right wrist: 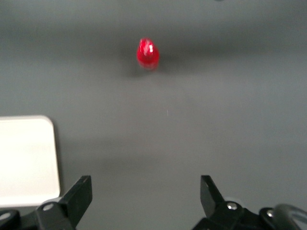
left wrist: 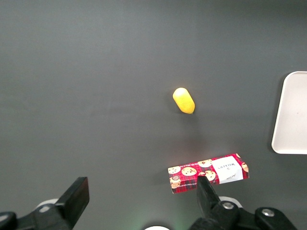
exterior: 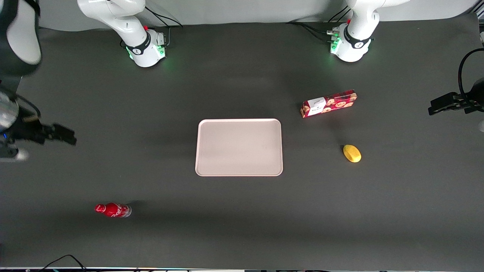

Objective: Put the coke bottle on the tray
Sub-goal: 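Move the open right gripper down toward the red Coca-Cola bottle, then close the right gripper around the bottle's neck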

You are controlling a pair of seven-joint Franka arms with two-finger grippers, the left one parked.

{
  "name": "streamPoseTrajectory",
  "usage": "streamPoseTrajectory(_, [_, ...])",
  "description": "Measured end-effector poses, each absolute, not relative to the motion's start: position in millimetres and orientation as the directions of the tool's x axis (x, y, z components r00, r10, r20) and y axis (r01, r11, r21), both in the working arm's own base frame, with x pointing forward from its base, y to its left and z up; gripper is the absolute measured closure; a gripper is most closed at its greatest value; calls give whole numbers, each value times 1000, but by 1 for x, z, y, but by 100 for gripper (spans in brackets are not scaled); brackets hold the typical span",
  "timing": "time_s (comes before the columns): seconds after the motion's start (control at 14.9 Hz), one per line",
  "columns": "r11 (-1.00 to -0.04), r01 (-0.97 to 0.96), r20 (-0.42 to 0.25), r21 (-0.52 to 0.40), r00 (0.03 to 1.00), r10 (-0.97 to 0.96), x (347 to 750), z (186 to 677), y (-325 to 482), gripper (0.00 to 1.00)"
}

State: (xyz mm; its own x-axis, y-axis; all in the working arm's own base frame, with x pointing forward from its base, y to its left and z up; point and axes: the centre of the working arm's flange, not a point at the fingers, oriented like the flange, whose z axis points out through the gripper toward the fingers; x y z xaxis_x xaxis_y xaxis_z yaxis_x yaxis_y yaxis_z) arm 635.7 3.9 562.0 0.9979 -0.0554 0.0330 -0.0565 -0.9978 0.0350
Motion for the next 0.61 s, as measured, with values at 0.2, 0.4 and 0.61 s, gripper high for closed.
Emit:
streamPoseTrajectory(0.2, [-998, -45, 118, 47, 992, -39, 695, 505, 11, 0])
streamPoseTrajectory(0.4, [-998, -10, 185, 58, 983, 1, 726, 458, 14, 0])
streamPoseTrajectory(0.61, [-998, 9, 248, 67, 968, 26, 745, 424, 12, 0])
